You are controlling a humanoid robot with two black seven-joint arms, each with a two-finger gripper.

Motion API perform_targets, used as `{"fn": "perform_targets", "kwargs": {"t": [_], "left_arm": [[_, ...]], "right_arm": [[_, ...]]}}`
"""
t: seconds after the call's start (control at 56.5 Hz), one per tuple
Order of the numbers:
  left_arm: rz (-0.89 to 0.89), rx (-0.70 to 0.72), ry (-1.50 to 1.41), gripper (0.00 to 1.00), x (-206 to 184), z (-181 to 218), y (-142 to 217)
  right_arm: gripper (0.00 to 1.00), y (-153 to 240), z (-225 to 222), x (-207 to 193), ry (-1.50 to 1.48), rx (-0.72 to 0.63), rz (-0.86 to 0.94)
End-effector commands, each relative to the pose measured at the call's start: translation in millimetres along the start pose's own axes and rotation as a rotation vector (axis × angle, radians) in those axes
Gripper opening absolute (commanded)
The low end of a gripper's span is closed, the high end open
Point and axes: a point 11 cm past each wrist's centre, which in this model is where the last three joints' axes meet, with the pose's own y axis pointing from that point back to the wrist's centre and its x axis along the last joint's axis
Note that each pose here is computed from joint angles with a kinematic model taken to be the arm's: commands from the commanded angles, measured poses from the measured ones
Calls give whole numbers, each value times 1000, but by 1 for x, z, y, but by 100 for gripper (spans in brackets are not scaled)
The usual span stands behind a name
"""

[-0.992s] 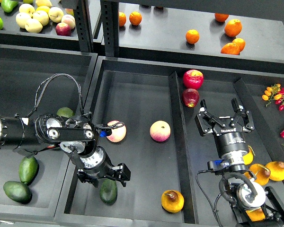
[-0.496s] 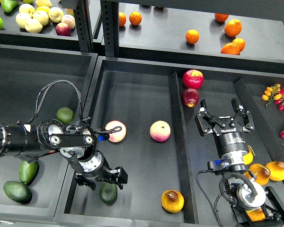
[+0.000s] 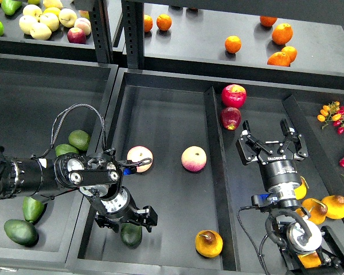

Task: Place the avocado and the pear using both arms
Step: 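Lower the left gripper onto the avocado and close it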

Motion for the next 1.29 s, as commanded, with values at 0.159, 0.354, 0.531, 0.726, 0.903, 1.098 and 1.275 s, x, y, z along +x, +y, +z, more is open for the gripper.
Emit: {"fn": "perform_targets", "kwargs": {"t": [0.159, 0.354, 0.531, 0.726, 0.903, 1.098, 1.275], "left_arm": [[0, 12, 15, 99, -1, -7, -6], [-7, 9, 17, 99, -4, -6, -9], [-6, 11, 19, 99, -4, -7, -9], [-2, 17, 14, 94, -3, -8, -10], [7, 17, 26, 90, 1, -10, -9], [8, 17, 32, 85, 1, -11, -9], [7, 13, 39, 82, 2, -10, -9]], "right_arm": [[100, 0, 0, 1, 0, 0, 2], [100, 0, 0, 1, 2, 0, 3], [100, 0, 0, 2, 2, -1, 5], [100, 0, 0, 2, 2, -1, 5], [100, 0, 1, 2, 2, -4, 5], [100, 1, 2, 2, 2, -7, 6], [100, 1, 2, 2, 2, -7, 6]]}}
